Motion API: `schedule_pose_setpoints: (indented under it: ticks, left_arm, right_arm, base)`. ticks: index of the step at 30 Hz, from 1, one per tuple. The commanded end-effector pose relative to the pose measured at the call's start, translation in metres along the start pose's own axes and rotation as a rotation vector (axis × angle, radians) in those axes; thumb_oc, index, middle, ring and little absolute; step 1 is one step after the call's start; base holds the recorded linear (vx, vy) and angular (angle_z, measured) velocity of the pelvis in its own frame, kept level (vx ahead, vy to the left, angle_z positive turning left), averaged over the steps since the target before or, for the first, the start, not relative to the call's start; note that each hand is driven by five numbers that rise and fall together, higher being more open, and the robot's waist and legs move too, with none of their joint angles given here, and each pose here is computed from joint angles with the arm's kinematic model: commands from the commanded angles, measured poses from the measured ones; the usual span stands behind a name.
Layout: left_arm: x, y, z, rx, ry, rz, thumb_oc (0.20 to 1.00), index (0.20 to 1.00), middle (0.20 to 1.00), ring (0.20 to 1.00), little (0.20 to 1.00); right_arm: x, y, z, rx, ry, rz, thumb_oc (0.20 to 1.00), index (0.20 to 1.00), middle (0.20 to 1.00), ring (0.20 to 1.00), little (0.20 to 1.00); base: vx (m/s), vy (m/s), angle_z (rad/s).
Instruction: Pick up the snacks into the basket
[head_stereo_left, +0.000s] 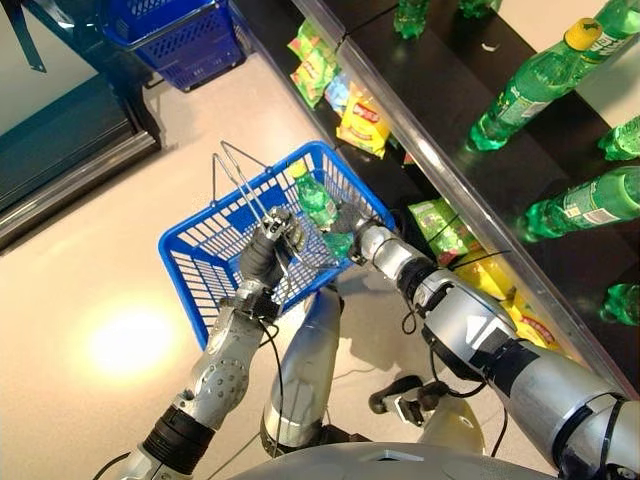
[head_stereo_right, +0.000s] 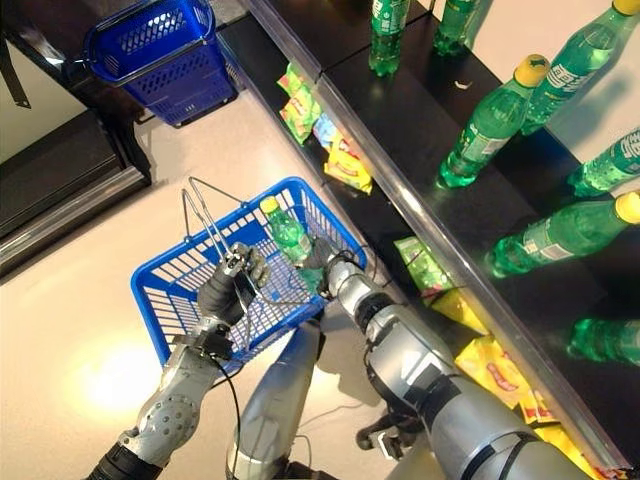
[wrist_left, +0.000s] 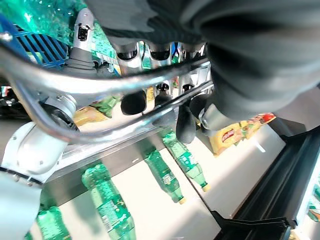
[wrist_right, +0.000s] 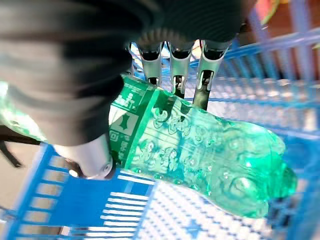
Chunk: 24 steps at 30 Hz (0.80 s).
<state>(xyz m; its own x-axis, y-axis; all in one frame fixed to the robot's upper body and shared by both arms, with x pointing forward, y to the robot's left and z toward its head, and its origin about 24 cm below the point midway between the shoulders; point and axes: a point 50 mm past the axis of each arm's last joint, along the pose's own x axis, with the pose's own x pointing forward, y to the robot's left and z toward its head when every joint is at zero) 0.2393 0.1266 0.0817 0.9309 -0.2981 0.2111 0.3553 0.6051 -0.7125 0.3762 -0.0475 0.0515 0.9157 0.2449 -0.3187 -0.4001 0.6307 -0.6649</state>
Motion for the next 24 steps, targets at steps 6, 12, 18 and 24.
schedule_pose_setpoints:
  ticks: [6,12,18,24]
  left_arm:
    - [0.011,-0.07,0.034,-0.036,-0.164,-0.367,0.2,0.2,0.2,0.2,0.2]
    - [0.011,-0.07,0.036,-0.041,-0.178,-0.363,0.2,0.2,0.2,0.2,0.2]
    - [0.01,-0.069,0.037,-0.035,-0.182,-0.358,0.2,0.2,0.2,0.2,0.2]
    - [0.01,-0.068,0.039,-0.031,-0.196,-0.351,0.2,0.2,0.2,0.2,0.2]
  right_arm:
    - [0.004,-0.011,0.055,0.039,-0.136,-0.043,0.225,0.225,0.225,0.225,0.225]
    - [0.004,-0.015,0.062,0.053,-0.156,-0.06,1.0,1.0,1.0,1.0,1.0]
    - [0.004,-0.016,0.066,0.059,-0.164,-0.066,1.0,1.0,1.0,1.0,1.0]
    - [0.003,-0.016,0.071,0.067,-0.178,-0.076,1.0,1.0,1.0,1.0,1.0]
  base:
    - [0.0,0.0,0.0]
    - [0.0,0.0,0.0]
    - [0.0,0.0,0.0]
    - [0.0,0.0,0.0]
